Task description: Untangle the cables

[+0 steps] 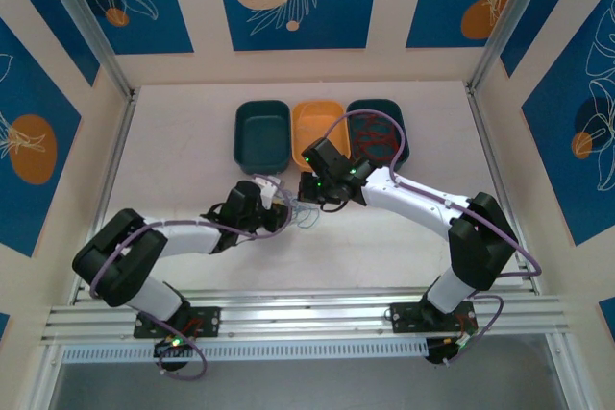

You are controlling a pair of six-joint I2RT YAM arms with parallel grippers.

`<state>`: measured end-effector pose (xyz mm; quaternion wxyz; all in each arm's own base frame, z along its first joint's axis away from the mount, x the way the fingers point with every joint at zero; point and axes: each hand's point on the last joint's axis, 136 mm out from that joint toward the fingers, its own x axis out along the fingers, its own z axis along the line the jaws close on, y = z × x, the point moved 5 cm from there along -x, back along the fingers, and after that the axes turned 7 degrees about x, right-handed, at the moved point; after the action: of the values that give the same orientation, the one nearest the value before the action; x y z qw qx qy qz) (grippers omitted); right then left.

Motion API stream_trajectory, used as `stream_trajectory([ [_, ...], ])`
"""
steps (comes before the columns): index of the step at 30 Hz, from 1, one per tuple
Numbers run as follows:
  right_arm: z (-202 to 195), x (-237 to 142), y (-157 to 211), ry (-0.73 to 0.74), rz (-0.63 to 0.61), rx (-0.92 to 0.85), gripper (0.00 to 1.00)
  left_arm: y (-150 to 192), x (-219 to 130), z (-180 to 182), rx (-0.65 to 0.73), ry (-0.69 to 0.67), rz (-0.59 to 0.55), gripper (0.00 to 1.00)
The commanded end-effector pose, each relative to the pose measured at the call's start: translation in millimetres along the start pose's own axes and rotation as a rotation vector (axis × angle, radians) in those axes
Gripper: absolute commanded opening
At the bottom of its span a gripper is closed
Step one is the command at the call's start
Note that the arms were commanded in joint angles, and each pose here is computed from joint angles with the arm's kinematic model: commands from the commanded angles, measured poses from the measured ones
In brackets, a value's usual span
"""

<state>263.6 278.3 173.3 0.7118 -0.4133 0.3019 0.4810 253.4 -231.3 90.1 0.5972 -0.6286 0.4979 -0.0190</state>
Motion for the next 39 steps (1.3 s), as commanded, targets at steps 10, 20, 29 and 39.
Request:
stream_trajectory([
  [10, -18, -17, -6, 0.026, -0.049, 0.048, 0.00, -29, -10, -10, -0.049, 0.007, -0.087, 0.00],
  [20, -65, -34, -13, 0.130, -0.108, 0.174, 0.00, -35, -61, 7, -0.115, -0.193, -0.138, 0.00],
  [29, -90, -48, -15, 0.134, -0.142, 0.250, 0.00, -33, -123, 32, -0.176, -0.407, -0.211, 0.00],
  [39, -100, -62, -17, 0.145, -0.173, 0.263, 0.00, -19, -173, 58, -0.231, -0.600, -0.225, 0.00],
])
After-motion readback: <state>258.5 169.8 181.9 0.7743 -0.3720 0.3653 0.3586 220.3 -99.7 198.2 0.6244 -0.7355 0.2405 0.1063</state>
